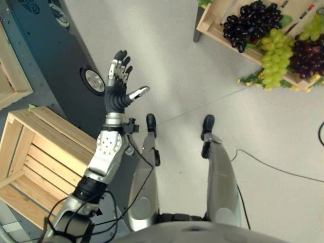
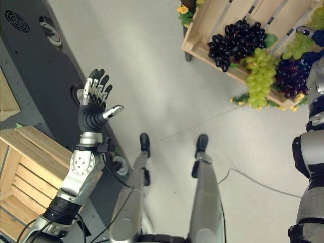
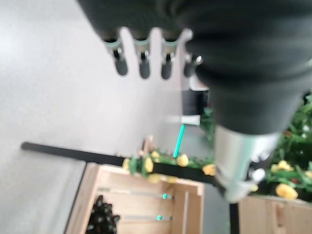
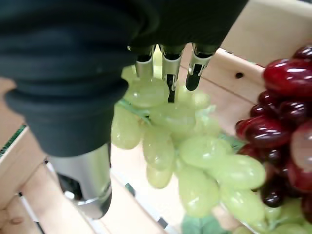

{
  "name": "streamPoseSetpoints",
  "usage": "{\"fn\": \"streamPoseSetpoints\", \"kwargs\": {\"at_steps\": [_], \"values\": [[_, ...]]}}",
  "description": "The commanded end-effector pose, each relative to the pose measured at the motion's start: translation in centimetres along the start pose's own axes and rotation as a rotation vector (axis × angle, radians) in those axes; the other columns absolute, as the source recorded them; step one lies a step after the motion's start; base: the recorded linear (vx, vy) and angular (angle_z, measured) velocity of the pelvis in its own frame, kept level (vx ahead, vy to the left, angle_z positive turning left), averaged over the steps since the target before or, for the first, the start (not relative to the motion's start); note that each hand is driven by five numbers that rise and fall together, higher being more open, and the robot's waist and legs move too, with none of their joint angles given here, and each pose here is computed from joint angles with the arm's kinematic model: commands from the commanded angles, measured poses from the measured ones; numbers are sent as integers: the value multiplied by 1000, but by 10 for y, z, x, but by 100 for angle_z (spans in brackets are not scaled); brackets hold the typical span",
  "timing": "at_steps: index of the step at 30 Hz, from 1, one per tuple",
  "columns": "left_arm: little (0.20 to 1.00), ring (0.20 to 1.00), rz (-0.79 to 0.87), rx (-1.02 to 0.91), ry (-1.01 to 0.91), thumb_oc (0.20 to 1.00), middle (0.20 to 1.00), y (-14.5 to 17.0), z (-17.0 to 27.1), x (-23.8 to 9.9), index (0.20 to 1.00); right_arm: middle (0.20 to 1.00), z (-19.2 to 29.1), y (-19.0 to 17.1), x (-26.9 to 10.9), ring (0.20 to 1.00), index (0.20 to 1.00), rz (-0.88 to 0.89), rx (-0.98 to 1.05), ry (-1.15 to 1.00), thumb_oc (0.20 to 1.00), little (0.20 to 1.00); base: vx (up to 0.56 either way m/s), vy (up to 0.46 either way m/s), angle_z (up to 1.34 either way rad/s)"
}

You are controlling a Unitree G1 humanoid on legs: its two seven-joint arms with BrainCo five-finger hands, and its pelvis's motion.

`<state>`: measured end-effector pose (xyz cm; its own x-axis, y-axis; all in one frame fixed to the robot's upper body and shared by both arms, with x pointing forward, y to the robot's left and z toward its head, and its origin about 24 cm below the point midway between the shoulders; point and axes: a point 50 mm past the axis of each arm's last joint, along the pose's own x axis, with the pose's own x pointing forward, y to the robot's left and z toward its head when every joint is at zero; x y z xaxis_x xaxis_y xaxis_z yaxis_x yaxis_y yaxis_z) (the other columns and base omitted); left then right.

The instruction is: Pick up the fruits from the basket on one side to the basket on the other side

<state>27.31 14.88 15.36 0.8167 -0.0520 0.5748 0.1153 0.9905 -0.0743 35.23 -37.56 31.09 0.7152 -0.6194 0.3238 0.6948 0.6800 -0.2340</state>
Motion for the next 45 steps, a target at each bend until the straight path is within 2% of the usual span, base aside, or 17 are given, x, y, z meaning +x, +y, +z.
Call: {"fn": "streamPoseSetpoints", "kwargs": {"at_steps": [1, 8, 17, 18, 20, 23, 25, 31, 34, 35, 36, 37, 38, 39, 42, 44, 45], "values": [[1000, 1000, -49, -18, -130, 1000, 1000, -7, 26, 7, 1000, 1000, 35, -9, 4, 1000, 1000, -2, -62, -110, 1000, 1000, 3, 33, 0], [1000, 1000, -57, -27, -119, 1000, 1000, -8, 25, 7, 1000, 1000, 27, -16, 6, 1000, 1000, 22, -133, -50, 1000, 1000, 0, 0, 0], [1000, 1000, -60, -6, -104, 1000, 1000, -6, 23, 8, 1000, 1000, 45, -17, 8, 1000, 1000, -20, -453, -70, 1000, 1000, -2, 0, 0], [1000, 1000, -62, 0, -98, 1000, 1000, -6, 22, 8, 1000, 1000, 52, -15, 8, 1000, 1000, -35, -572, -93, 1000, 1000, 0, 0, 0], [1000, 1000, -61, 5, -100, 1000, 1000, -6, 23, 8, 1000, 1000, 57, -14, 8, 1000, 1000, -56, -639, -116, 1000, 1000, 0, 0, 0], [1000, 1000, -68, 39, -110, 1000, 1000, -5, 24, 8, 1000, 1000, 65, -4, 6, 1000, 1000, -69, -969, -208, 1000, 1000, 0, 0, 0], [1000, 1000, -65, 58, -128, 1000, 1000, -4, 27, 10, 1000, 1000, 66, 1, 6, 1000, 1000, -66, -1010, -229, 1000, 1000, 0, 0, 0], [1000, 1000, -48, 50, -117, 1000, 1000, -2, 26, 7, 1000, 1000, 62, 12, 4, 1000, 1000, -27, -919, -225, 1000, 1000, 0, 0, 0], [1000, 1000, -9, 9, -73, 1000, 1000, -1, 18, 7, 1000, 1000, 41, 31, -1, 1000, 1000, 44, -770, -218, 1000, 1000, 0, 0, 0], [1000, 1000, 46, -33, -18, 1000, 1000, 3, 6, 4, 1000, 1000, 26, 58, -12, 1000, 1000, 126, -577, -241, 1000, 1000, 3, 2, -3], [1000, 1000, 44, -31, -20, 1000, 1000, 4, 6, 5, 1000, 1000, 26, 58, -12, 1000, 1000, 124, -575, -240, 1000, 1000, 0, 0, 0], [1000, 1000, 118, -27, 33, 1000, 1000, 13, -6, 2, 1000, 1000, 24, 87, -33, 1000, 1000, 234, -361, -346, 1000, 1000, 0, 0, 0], [1000, 1000, 115, -25, 32, 1000, 1000, 12, -6, 2, 1000, 1000, 23, 86, -33, 1000, 1000, 232, -359, -344, 1000, 1000, 30, 2, 0], [1000, 1000, 185, -11, 112, 1000, 1000, 21, -26, -5, 1000, 1000, 10, 111, -67, 1000, 1000, 319, -136, -434, 1000, 1000, 12, -14, -4], [1000, 1000, 235, 86, 296, 1000, 1000, 36, -66, -27, 1000, 1000, -31, 122, -110, 1000, 1000, 443, -13, -439, 1000, 1000, 14, -36, -5], [1000, 1000, 242, 130, 371, 1000, 1000, 42, -80, -37, 1000, 1000, -44, 126, -121, 1000, 1000, 497, -10, -419, 1000, 1000, 25, -40, 10], [1000, 1000, 246, 205, 481, 1000, 1000, 52, -97, -56, 1000, 1000, -56, 133, -140, 1000, 1000, 587, -25, -426, 1000, 1000, 38, -64, 25]]}}
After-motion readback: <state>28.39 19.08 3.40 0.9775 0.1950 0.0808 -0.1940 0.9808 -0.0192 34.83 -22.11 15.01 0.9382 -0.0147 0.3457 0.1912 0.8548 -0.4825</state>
